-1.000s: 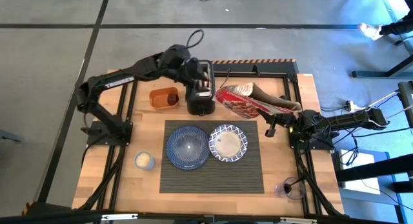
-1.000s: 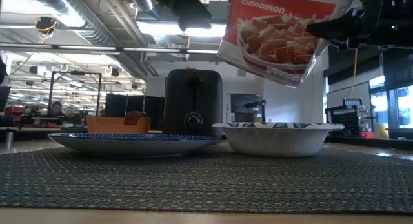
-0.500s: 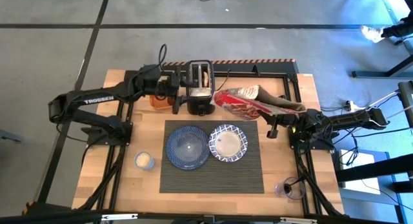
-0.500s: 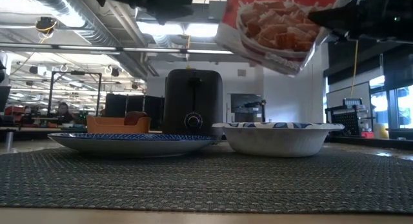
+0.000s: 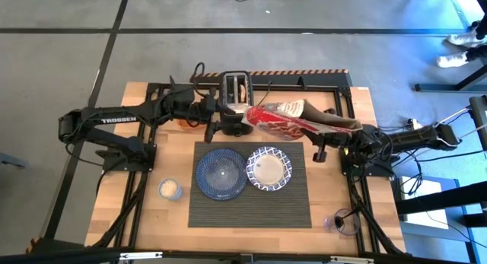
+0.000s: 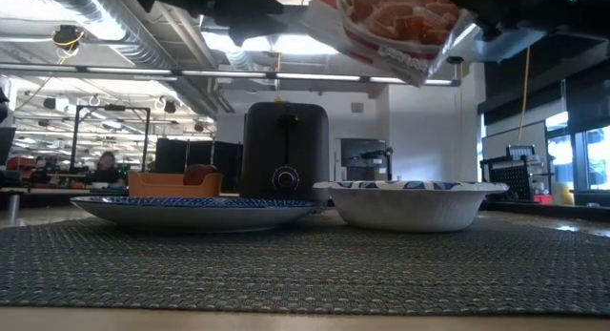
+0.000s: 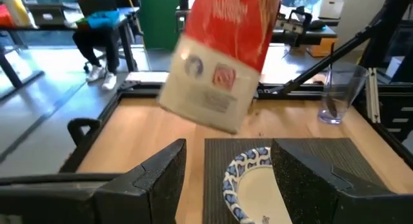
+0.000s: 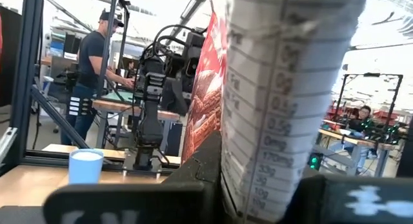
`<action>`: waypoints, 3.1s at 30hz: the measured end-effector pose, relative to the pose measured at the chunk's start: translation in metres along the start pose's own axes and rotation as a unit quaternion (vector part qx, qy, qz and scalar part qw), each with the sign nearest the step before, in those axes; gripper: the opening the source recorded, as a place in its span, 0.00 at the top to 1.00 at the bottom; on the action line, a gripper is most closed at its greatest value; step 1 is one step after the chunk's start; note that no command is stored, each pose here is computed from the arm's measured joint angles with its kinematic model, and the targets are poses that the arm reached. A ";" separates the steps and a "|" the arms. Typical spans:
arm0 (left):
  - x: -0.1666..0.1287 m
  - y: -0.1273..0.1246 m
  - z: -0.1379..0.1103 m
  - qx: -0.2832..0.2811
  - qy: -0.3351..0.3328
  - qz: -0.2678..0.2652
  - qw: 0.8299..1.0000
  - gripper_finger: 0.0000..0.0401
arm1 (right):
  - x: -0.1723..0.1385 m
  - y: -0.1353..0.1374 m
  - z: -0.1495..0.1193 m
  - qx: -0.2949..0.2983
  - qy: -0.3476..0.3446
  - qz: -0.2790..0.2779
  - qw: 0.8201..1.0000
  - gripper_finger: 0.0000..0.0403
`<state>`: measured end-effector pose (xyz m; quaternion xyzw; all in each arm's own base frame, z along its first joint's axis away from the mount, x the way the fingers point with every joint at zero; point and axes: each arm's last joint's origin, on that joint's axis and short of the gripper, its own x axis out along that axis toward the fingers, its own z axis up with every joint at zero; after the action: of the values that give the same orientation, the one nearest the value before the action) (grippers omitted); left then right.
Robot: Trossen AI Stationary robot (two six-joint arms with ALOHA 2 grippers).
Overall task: Arrange a breakfast setting
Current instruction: Pour the cereal into the blue patterned bowl from the cereal box
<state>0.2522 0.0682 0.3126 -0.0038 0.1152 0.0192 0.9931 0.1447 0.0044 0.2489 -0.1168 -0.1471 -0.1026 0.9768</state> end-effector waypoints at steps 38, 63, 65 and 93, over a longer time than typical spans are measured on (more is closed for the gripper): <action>-0.003 -0.021 -0.057 -0.062 -0.160 0.054 0.984 0.22 | 0.058 -0.012 -0.009 0.038 -0.096 0.028 0.994 0.91; 0.007 -0.025 -0.049 0.016 -0.273 -0.033 0.961 0.23 | 0.130 -0.003 -0.017 0.032 -0.092 0.087 0.991 0.91; 0.007 -0.025 -0.048 0.017 -0.276 -0.034 0.961 0.24 | 0.131 -0.003 -0.017 0.032 -0.092 0.088 0.991 0.91; 0.003 -0.024 -0.049 0.015 -0.250 -0.034 0.968 0.47 | 0.132 -0.001 -0.026 0.088 -0.030 0.104 0.990 0.65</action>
<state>0.2453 0.0441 0.2644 0.0122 -0.1364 -0.0160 0.9905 0.2746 -0.0247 0.2657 -0.0479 -0.1723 0.0169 0.9837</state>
